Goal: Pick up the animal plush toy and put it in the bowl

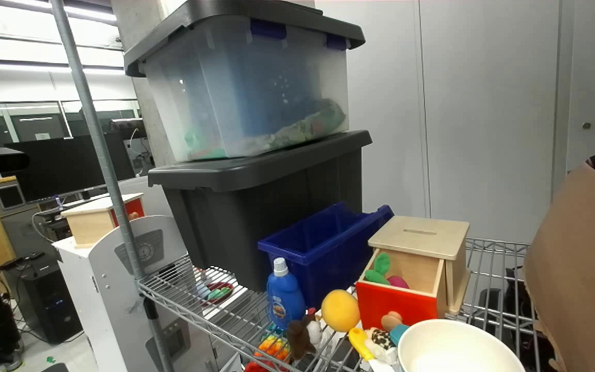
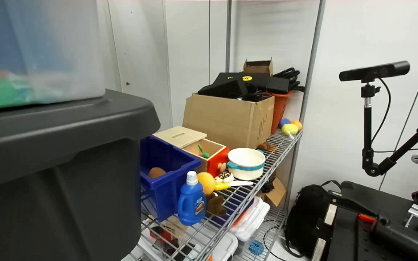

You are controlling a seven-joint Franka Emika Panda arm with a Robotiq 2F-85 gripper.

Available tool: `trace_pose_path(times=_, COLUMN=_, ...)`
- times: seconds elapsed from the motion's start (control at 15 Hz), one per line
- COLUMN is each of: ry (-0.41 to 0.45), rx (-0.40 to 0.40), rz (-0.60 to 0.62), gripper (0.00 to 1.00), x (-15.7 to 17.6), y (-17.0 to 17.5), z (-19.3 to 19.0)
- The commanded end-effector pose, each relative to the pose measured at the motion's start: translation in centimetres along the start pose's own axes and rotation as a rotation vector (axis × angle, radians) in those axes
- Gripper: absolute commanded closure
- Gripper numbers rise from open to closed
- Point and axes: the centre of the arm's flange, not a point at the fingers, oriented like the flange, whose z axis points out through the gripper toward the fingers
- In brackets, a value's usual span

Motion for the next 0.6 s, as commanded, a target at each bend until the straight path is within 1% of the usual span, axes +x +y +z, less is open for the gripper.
trace_pose_path(times=0.0, ry=0.051, rx=0.041, rz=-0.035, gripper=0.00, x=-1.2, y=0.4, z=0.1)
trace_pose_path(times=0.07, ry=0.005, rx=0.008, rz=-0.011, gripper=0.00, x=0.0, y=0.2, z=0.4)
trace_pose_path(times=0.53, ry=0.024, rx=0.019, rz=-0.019, gripper=0.00, x=-0.6, y=0.3, z=0.2)
